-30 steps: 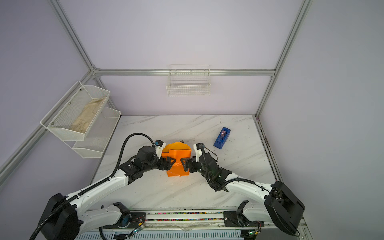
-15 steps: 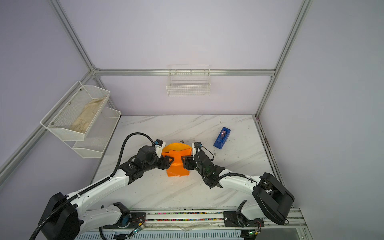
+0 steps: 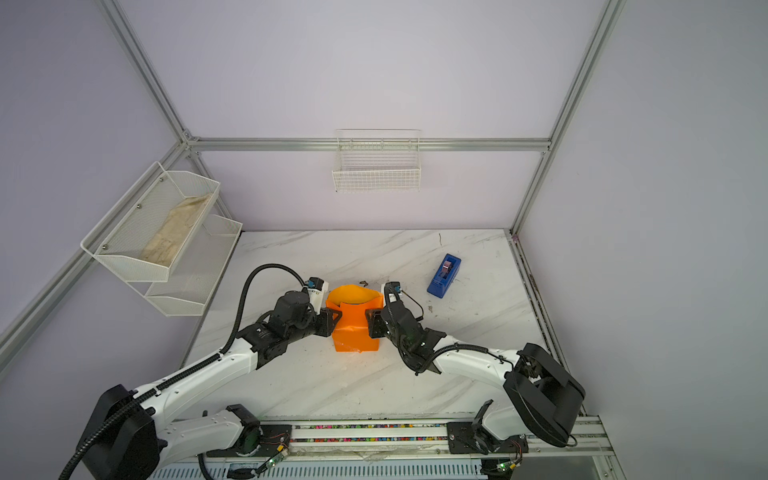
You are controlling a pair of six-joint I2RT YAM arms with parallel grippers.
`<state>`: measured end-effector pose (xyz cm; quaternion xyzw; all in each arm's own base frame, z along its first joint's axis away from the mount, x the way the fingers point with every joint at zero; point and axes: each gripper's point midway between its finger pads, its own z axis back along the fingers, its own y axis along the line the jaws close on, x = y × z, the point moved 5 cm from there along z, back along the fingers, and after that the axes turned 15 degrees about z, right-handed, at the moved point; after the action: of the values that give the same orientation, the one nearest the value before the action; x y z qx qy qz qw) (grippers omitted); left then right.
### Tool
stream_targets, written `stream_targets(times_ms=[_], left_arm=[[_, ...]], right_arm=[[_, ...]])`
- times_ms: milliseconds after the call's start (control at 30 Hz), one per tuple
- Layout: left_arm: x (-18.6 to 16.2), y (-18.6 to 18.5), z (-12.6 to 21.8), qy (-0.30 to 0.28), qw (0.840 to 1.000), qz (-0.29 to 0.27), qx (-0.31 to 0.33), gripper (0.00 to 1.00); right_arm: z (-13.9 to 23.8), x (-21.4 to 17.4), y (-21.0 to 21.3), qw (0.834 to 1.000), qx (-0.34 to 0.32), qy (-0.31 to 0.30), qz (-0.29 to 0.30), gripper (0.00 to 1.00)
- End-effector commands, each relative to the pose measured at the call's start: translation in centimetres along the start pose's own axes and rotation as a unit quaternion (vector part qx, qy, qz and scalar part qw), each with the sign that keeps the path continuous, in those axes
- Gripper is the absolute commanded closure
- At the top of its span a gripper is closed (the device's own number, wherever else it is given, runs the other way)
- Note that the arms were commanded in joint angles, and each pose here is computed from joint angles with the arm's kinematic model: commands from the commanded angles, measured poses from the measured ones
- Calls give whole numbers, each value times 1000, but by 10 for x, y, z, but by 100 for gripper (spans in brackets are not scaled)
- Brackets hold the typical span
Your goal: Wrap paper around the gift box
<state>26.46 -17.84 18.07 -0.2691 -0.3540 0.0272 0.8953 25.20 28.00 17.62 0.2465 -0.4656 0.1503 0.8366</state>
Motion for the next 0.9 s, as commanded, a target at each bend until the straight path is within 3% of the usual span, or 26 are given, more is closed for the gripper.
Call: stream_targets(times_ms=[0, 167, 267, 433, 567, 800, 867], left_arm=[[4, -9, -2, 0, 1000, -4, -3, 68], [5, -8, -2, -6, 1000, 0, 5, 67], [8, -9, -1, -11, 1000, 4, 9, 57], [17, -12, -4, -25, 999, 13, 18, 54], [14, -13, -9, -24, 999, 11, 24, 60], [2, -16, -12, -32, 998, -5, 44, 83], [0, -18, -12, -33, 998, -12, 49, 89]], right_arm=[[-3, 8, 0, 999, -35, -7, -3, 54], [-11, 6, 0, 998, -56, -1, -1, 58], [-15, -2, 1, 998, -55, 12, 4, 64], [-18, -12, 1, 998, -59, 24, 10, 73], [-17, -14, 2, 997, -64, 27, 15, 82], [-18, -14, 4, 997, -68, 33, 19, 100], [-18, -15, 6, 997, -69, 34, 23, 100]])
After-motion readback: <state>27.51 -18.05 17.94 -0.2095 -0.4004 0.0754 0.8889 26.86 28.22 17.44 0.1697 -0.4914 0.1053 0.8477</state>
